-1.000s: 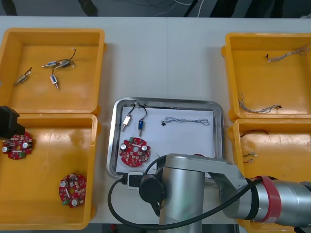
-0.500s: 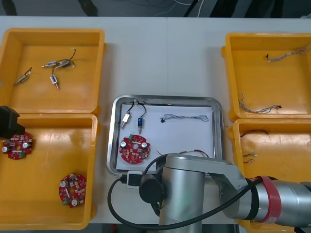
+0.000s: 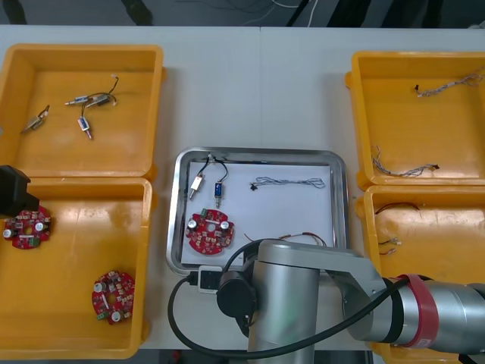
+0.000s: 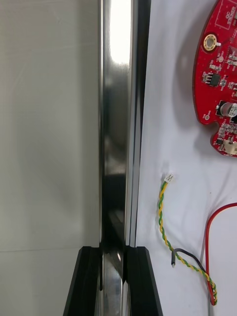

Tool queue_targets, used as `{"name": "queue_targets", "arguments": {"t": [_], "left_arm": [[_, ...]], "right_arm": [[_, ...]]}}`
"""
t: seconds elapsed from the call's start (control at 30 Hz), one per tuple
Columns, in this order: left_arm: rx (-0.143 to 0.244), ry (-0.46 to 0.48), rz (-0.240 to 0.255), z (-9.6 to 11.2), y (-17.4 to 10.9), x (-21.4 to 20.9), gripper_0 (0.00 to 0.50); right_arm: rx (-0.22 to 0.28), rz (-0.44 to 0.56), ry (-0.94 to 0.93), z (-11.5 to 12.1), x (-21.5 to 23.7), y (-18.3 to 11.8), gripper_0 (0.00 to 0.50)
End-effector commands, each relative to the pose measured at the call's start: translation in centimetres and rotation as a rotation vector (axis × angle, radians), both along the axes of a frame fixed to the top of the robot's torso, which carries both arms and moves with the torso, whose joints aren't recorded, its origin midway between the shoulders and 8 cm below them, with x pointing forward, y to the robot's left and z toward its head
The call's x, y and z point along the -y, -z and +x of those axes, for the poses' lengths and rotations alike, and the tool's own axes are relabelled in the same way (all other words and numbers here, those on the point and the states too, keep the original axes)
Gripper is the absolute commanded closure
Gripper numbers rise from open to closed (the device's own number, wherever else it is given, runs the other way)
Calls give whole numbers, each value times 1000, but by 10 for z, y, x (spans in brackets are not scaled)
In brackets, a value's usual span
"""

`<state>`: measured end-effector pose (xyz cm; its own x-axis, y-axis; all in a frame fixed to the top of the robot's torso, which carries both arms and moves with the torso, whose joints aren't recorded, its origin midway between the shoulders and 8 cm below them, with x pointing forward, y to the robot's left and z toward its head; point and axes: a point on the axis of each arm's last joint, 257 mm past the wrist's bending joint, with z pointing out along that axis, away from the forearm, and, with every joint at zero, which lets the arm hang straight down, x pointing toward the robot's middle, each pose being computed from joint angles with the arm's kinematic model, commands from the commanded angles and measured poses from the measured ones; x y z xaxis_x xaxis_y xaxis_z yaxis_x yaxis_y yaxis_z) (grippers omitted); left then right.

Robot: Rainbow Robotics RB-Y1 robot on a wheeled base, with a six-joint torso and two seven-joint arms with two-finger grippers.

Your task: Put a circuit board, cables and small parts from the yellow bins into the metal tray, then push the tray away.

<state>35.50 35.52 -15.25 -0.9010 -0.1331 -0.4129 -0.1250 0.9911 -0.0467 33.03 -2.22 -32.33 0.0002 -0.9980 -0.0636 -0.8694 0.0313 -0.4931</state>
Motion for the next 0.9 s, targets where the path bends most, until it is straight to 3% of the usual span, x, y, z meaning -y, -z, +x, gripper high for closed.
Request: {"name": "queue_targets", "arguments": {"t": [0.03,0.9], "left_arm": [[20,62,82,-3,-11,-13,0],[20,62,82,-3,-11,-13,0]], "right_arm": [[47,30,-39,8,-16,-14,500],[199,0,-44,68,2,-62,500]]}}
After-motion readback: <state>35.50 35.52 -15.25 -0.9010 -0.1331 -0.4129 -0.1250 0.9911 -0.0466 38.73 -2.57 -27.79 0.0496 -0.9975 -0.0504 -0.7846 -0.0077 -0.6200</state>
